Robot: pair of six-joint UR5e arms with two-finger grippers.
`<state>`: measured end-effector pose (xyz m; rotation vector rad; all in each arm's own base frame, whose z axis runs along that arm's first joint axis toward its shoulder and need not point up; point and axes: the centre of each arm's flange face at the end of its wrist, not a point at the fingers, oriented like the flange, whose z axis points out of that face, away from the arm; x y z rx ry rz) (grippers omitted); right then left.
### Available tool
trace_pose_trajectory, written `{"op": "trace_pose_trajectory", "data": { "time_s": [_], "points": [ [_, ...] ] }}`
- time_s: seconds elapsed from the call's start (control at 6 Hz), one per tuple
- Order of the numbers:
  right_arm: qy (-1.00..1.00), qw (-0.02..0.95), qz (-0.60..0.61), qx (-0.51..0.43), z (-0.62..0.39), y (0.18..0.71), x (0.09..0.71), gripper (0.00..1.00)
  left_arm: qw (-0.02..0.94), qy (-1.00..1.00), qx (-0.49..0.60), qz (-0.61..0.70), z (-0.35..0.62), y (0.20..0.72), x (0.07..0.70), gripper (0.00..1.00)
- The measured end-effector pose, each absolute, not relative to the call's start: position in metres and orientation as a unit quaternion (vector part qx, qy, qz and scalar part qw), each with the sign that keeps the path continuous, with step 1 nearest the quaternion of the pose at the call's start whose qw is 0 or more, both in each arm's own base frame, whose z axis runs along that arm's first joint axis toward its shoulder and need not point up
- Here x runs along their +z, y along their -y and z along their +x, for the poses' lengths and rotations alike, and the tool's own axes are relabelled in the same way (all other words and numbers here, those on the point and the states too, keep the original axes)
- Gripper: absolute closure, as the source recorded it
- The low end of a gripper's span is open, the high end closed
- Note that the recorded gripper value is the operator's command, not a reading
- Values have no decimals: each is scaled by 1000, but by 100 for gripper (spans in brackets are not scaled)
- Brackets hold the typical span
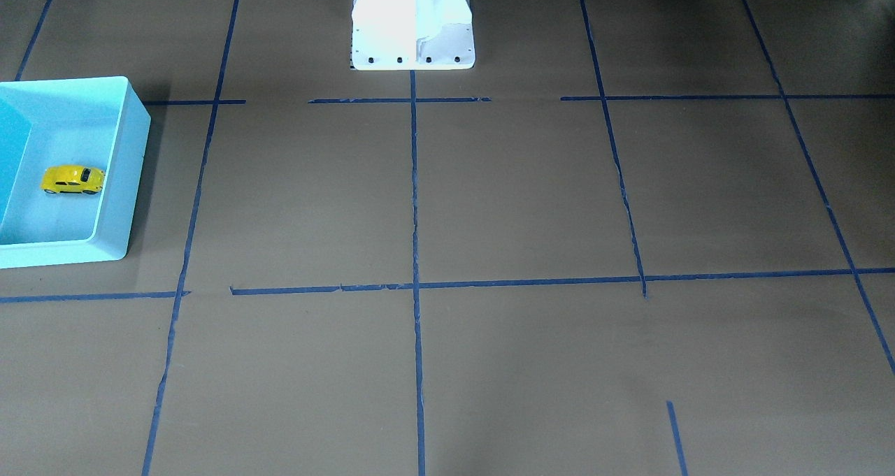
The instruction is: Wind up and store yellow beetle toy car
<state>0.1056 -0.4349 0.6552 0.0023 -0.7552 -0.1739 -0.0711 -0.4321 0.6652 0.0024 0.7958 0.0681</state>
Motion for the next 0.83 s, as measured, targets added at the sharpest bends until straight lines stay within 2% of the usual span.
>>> {"op": "trace_pose_trajectory", "data": {
  "time_s": [0.33,0.83],
  "points": [
    [356,934,-4,-13,108,438,652,0,921,-387,34,3,-71,432,664,0],
    [358,934,0,-12,107,435,651,0,921,-387,36,7,-71,432,662,0]
  ]
}}
